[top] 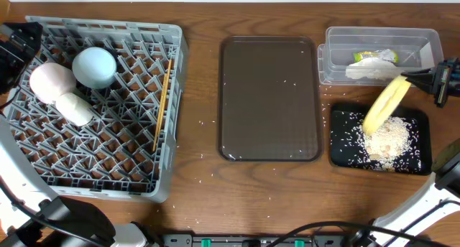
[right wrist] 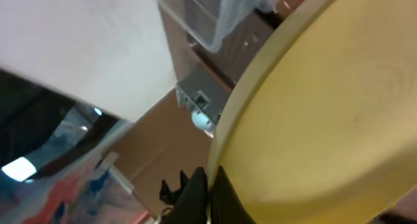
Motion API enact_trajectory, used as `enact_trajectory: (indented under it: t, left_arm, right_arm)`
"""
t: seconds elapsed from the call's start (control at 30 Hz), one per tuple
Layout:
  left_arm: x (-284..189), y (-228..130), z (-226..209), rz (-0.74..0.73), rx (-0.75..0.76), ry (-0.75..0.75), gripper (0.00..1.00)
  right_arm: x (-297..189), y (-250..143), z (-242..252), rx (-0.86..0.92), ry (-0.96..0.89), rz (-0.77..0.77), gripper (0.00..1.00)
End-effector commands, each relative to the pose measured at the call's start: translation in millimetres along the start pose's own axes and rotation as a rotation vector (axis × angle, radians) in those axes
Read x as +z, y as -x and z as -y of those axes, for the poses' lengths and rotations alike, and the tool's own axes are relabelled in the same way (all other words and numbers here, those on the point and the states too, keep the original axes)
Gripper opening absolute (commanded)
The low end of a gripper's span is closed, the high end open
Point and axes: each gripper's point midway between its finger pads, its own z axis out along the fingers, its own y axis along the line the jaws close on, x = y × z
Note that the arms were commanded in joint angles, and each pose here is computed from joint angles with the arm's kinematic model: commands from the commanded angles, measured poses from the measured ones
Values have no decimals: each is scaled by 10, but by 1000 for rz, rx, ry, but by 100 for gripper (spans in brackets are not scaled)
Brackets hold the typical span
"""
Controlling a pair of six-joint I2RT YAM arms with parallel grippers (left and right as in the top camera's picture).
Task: Sort waste into correct bins and load items into the dishwasher
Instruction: 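Tilt the yellow plate to dump rice scraps onto the black tray, then carry the emptied yellow plate left to the dish rack's right edge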
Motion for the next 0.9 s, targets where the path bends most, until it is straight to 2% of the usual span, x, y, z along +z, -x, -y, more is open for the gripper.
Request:
enact_trajectory:
  t: [0.0,0.2,0.33,0.4,0.47,0.53,0.63,0.77,0.87]
  left_arm:
    - [-65,28,54,18,35,1,98]
    - [-65,28,54,18,35,1,99]
    - [-65,28,54,18,35,1,99]
    - [-64,28,55,18,35,0,98]
    - [-65,28,54,18,35,1,98]
    - [-65,28,54,18,35,1,99]
    - [-65,28,54,18,35,1,98]
    - [-65,28,54,18,35,1,99]
    - [-65,28,54,18,35,1,98]
  right_arm:
    - [-104,-150,-181,-6,96,-19,1]
    - [-120,-274,-448,-72,239,-70,1]
    - [-101,-279,-431,-20,224,-77,1]
    - [-137,-348,-559,-88,292,-89,1]
    - [-111,-232,-457,-65,224,-51,1]
    - [-93,-234,-321,39,153,-48,1]
    - [-99,-269,-372,41,184,-65,1]
    - [-33,-455,-618,-23,287,-134,1]
    - [139,-641,-723,-50,287,-191,1]
